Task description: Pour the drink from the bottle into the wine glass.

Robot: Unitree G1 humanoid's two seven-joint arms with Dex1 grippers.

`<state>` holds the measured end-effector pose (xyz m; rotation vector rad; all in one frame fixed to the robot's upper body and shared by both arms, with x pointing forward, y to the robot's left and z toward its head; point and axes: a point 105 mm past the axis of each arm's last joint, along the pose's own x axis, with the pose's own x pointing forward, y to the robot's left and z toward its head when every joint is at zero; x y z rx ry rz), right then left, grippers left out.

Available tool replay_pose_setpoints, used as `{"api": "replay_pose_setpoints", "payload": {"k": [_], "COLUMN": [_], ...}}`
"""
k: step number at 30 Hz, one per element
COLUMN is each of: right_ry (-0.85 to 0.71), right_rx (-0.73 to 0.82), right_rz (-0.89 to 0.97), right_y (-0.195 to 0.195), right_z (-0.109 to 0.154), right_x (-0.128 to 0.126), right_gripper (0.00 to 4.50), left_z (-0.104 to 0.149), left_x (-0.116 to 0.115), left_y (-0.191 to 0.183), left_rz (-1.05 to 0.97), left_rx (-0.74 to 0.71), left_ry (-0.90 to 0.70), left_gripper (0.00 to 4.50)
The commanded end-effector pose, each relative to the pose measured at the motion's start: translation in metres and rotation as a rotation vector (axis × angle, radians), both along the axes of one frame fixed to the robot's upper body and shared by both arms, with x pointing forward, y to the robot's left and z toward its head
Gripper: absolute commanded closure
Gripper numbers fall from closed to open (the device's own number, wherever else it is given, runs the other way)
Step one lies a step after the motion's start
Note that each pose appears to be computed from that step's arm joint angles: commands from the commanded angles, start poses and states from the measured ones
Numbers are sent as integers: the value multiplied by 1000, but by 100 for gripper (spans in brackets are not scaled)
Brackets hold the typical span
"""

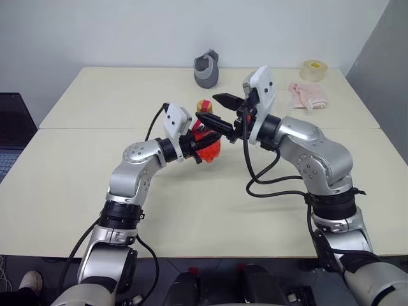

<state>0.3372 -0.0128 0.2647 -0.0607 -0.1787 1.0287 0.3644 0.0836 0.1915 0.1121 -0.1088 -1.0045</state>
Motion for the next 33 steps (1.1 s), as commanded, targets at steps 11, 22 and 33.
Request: {"api": "replay_pose_setpoints", "payload": {"k": [11, 22, 33], "right_ry": [-57, -41, -61], "right_rx": [21, 11, -5], "right_rz": [66, 130, 104], "right_y": [6, 7, 0], "right_z": [15, 17, 23], "right_x": [-11, -15, -7], "right_gripper": [363, 450, 137], "left_z": [14, 15, 16], "left_x": [-9, -10, -10], "left_y": [-5, -4, -6], "left_rz": [-34, -37, -41], "left_rx": [-9, -9, -16], "left_ry": [-71, -75, -77], "left_gripper": [349, 349, 349]}}
